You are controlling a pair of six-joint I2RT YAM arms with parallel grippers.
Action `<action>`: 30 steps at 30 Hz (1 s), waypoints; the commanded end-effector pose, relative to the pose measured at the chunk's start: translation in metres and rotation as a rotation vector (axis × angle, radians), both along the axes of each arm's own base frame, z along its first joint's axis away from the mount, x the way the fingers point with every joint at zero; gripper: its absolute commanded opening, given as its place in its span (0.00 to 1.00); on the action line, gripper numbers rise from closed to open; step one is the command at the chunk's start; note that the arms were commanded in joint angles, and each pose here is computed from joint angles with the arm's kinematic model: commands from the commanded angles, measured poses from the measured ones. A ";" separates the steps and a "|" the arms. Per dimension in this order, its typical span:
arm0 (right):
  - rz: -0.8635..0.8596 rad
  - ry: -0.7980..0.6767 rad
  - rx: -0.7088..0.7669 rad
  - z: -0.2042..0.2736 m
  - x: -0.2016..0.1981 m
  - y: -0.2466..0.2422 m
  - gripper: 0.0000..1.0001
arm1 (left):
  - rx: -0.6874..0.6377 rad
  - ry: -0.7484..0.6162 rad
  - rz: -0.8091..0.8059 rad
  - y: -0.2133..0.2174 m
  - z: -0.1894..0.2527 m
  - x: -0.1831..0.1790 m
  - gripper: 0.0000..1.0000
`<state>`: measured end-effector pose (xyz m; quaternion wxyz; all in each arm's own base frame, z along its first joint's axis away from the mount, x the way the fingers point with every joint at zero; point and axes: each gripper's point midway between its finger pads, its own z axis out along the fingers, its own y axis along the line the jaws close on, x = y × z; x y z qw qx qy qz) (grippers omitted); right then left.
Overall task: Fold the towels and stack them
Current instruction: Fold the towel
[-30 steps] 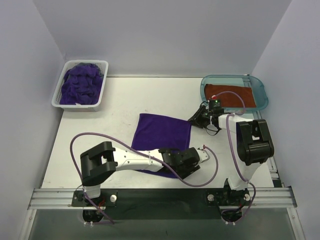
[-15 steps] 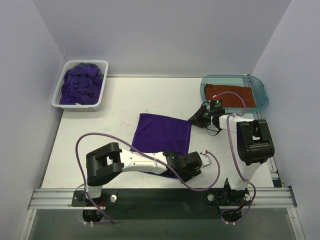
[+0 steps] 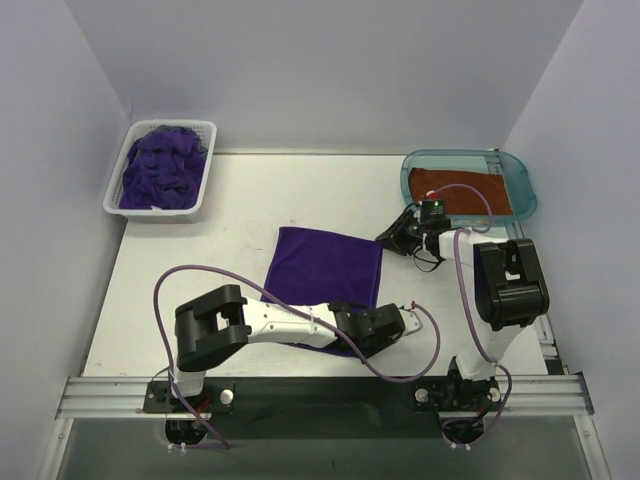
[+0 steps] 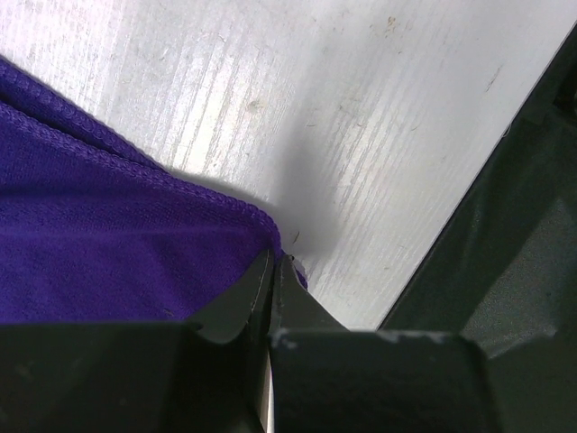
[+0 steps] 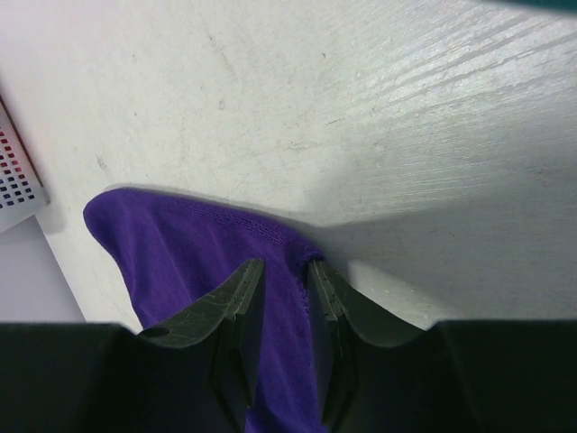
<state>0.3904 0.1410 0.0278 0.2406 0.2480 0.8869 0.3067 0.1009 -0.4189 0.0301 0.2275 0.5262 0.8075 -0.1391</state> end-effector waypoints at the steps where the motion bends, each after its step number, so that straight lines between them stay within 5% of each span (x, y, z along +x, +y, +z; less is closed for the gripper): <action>1: -0.017 0.078 0.028 -0.014 -0.013 0.000 0.26 | -0.039 0.004 0.007 -0.003 0.018 -0.002 0.03; 30: -0.035 0.123 0.064 -0.025 -0.030 -0.002 0.27 | -0.071 0.026 0.085 0.006 0.028 0.001 0.03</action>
